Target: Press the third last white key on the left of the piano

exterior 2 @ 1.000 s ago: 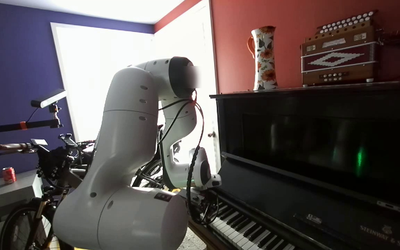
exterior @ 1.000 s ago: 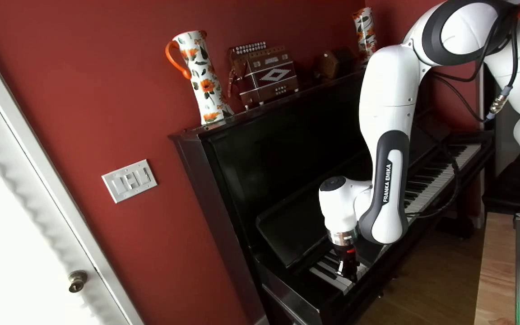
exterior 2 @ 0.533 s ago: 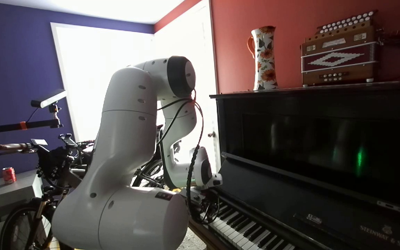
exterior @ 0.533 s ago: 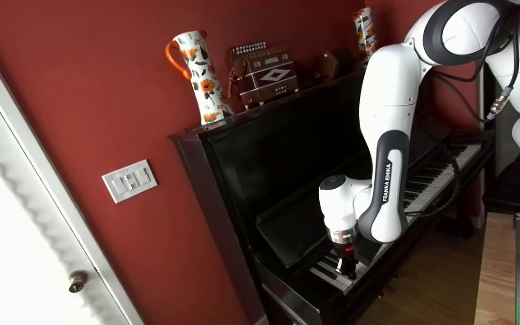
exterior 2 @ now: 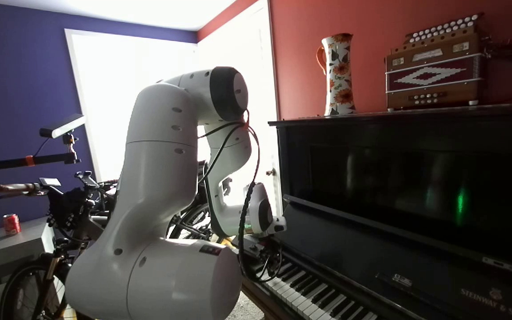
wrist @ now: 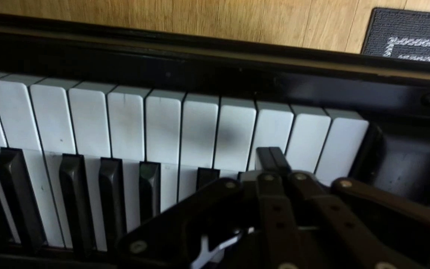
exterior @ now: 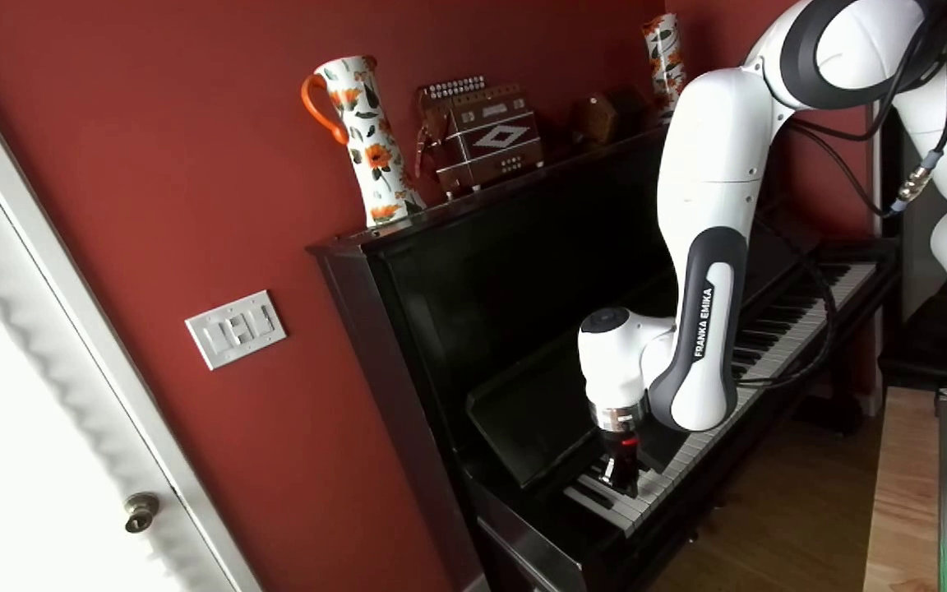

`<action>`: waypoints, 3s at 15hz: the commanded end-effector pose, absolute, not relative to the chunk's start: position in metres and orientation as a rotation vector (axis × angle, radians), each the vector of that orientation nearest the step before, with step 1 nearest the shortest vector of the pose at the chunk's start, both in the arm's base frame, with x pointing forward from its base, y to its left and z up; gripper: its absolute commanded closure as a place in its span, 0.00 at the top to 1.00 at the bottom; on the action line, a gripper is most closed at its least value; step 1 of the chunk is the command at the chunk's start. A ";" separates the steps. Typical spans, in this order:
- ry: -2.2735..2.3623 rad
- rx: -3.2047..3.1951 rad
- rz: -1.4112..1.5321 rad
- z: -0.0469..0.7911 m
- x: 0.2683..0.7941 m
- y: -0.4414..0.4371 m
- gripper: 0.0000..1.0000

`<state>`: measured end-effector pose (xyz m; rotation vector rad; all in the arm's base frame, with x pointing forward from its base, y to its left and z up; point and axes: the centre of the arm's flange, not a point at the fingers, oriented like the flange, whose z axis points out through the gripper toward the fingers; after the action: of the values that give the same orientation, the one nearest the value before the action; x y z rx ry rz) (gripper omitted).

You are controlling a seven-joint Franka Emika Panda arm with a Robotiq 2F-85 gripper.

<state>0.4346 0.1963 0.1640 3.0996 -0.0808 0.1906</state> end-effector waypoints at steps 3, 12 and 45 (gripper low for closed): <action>-0.114 3.102 0.241 0.184 0.425 0.195 0.32; -0.143 3.107 0.267 0.213 0.419 0.191 0.99; -0.221 3.095 0.181 0.346 0.377 0.218 1.00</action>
<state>0.3767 0.2181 0.3456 3.0954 -0.2207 0.1815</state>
